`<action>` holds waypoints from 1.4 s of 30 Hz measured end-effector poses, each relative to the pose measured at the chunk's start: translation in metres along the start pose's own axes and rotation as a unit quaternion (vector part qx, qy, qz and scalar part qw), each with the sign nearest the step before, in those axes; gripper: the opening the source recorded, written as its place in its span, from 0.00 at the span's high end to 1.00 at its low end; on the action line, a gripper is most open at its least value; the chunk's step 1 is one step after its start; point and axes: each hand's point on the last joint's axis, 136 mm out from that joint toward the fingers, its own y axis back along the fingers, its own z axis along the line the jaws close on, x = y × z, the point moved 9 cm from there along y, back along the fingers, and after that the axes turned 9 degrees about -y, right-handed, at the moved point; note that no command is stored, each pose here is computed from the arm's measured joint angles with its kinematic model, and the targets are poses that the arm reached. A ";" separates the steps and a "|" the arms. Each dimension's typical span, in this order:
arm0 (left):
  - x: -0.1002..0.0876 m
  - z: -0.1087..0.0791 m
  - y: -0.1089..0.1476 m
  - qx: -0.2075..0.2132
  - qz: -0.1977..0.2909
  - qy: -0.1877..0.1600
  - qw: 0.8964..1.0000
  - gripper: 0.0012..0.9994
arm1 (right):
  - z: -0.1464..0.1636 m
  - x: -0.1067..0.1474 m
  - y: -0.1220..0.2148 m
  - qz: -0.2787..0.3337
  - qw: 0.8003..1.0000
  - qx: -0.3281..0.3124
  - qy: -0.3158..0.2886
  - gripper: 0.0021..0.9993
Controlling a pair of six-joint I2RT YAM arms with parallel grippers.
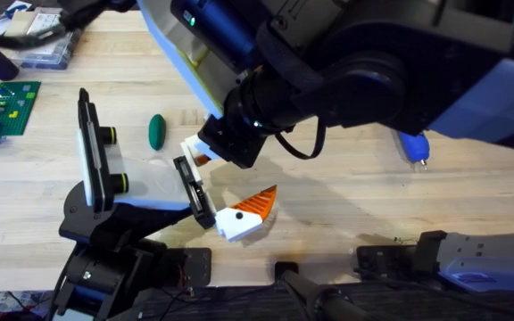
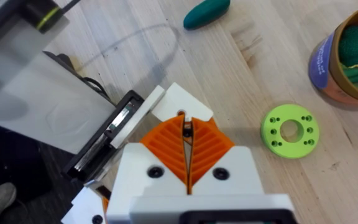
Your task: Pick up the gripper from the table and insert it into the empty holder that is missing its gripper. Then pick up a screw, insert it into the mounting hole, and use the screwdriver to tighten it. Finally, clean up the table by picking up the vegetable and placing it into the bucket.
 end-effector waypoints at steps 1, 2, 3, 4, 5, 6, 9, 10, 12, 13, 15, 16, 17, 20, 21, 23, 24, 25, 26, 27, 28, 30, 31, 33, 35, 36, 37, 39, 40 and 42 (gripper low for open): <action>0.000 0.000 0.000 0.000 0.000 0.000 1.000 0.01 | 0.000 0.000 0.000 0.001 1.000 0.000 0.000 0.99; 0.000 0.000 0.000 0.000 0.000 0.001 1.000 0.01 | 0.000 0.001 0.000 0.002 1.000 0.000 0.000 0.99; 0.000 0.000 0.000 0.000 0.000 0.001 1.000 0.01 | 0.000 0.001 0.000 0.002 1.000 0.000 -0.001 0.99; 0.000 0.000 0.000 0.000 0.000 0.001 1.000 0.01 | 0.000 0.001 0.000 0.002 1.000 0.000 -0.001 0.99; 0.000 0.000 0.000 0.000 0.000 0.001 1.000 0.01 | 0.000 0.001 0.000 0.002 1.000 0.000 -0.001 0.99; 0.000 0.000 0.000 0.000 0.000 0.001 1.000 0.01 | 0.000 0.001 0.000 0.002 1.000 0.000 -0.001 0.99; 0.000 0.000 0.000 0.000 0.000 0.001 1.000 0.01 | 0.000 0.001 0.001 0.001 1.000 0.000 0.000 0.99; 0.000 0.000 0.000 0.000 0.000 0.001 1.000 0.01 | 0.000 0.001 0.003 0.000 1.000 0.000 0.000 0.99; 0.000 0.000 0.000 0.000 0.000 0.001 1.000 0.01 | 0.001 0.001 0.010 -0.009 1.000 -0.001 0.000 0.99; 0.000 0.000 0.000 0.000 0.000 0.001 1.000 0.01 | 0.001 0.000 0.014 -0.016 1.000 -0.002 0.001 0.99; 0.000 0.000 0.000 0.000 0.000 0.001 1.000 0.01 | 0.003 -0.002 0.026 -0.036 0.999 -0.005 0.003 0.99; 0.000 0.000 0.000 0.000 0.000 0.001 1.000 0.01 | 0.003 -0.003 0.031 -0.045 0.999 -0.007 0.004 0.99; 0.000 0.000 0.000 0.000 0.000 0.001 1.000 0.01 | 0.004 -0.004 0.036 -0.055 0.998 -0.008 0.005 0.99; 0.000 0.000 0.000 0.000 0.000 0.001 1.000 0.01 | 0.005 -0.006 0.045 -0.075 0.997 -0.011 0.007 0.99; 0.000 0.000 0.000 0.000 0.000 0.001 1.000 0.01 | 0.005 -0.007 0.046 -0.077 0.997 -0.011 0.007 0.99; 0.000 0.000 0.000 0.000 0.000 0.001 1.000 0.01 | 0.005 -0.008 0.045 -0.079 0.997 -0.012 0.007 0.99; 0.000 0.000 0.000 0.000 0.000 0.001 1.000 0.01 | 0.005 -0.008 0.045 -0.080 0.997 -0.012 0.007 0.99; 0.000 0.000 0.000 0.000 0.000 0.001 1.000 0.01 | 0.006 -0.009 0.045 -0.082 0.997 -0.012 0.007 0.99; 0.000 0.000 0.000 0.000 0.000 0.001 1.000 0.01 | 0.006 -0.009 0.045 -0.083 0.996 -0.012 0.007 0.99; 0.000 0.000 0.000 0.000 0.000 0.001 1.000 0.01 | 0.006 -0.009 0.045 -0.084 0.996 -0.012 0.008 0.99; 0.000 0.000 0.000 0.000 0.000 0.001 1.000 0.01 | 0.006 -0.010 0.045 -0.086 0.996 -0.013 0.008 0.99; 0.000 0.000 0.000 0.000 0.000 0.001 1.000 0.01 | 0.006 -0.010 0.044 -0.085 0.996 -0.013 0.008 0.99; 0.000 0.000 0.000 0.000 0.000 0.001 1.000 0.01 | 0.006 -0.010 0.044 -0.085 0.996 -0.013 0.008 0.99; 0.000 0.000 0.000 0.000 0.000 0.001 1.000 0.01 | 0.005 -0.010 0.043 -0.082 0.997 -0.012 0.007 0.99; 0.000 0.000 0.000 0.000 0.000 0.001 1.000 0.01 | 0.005 -0.009 0.040 -0.078 0.997 -0.012 0.007 0.99; 0.000 0.000 0.000 0.000 0.000 0.001 1.000 0.01 | 0.005 -0.009 0.039 -0.074 0.997 -0.011 0.007 0.99; 0.000 0.000 0.000 0.000 0.000 0.001 1.000 0.01 | 0.005 -0.008 0.038 -0.071 0.997 -0.011 0.006 0.99; 0.000 0.000 0.000 0.000 0.000 0.001 1.000 0.01 | 0.005 -0.008 0.036 -0.066 0.998 -0.010 0.005 0.99; 0.000 0.000 0.000 0.000 0.000 0.001 1.000 0.01 | 0.004 -0.008 0.035 -0.066 0.998 -0.010 0.005 0.99; 0.000 0.000 0.000 0.000 0.000 0.001 1.000 0.01 | 0.004 -0.008 0.033 -0.063 0.998 -0.010 0.004 0.99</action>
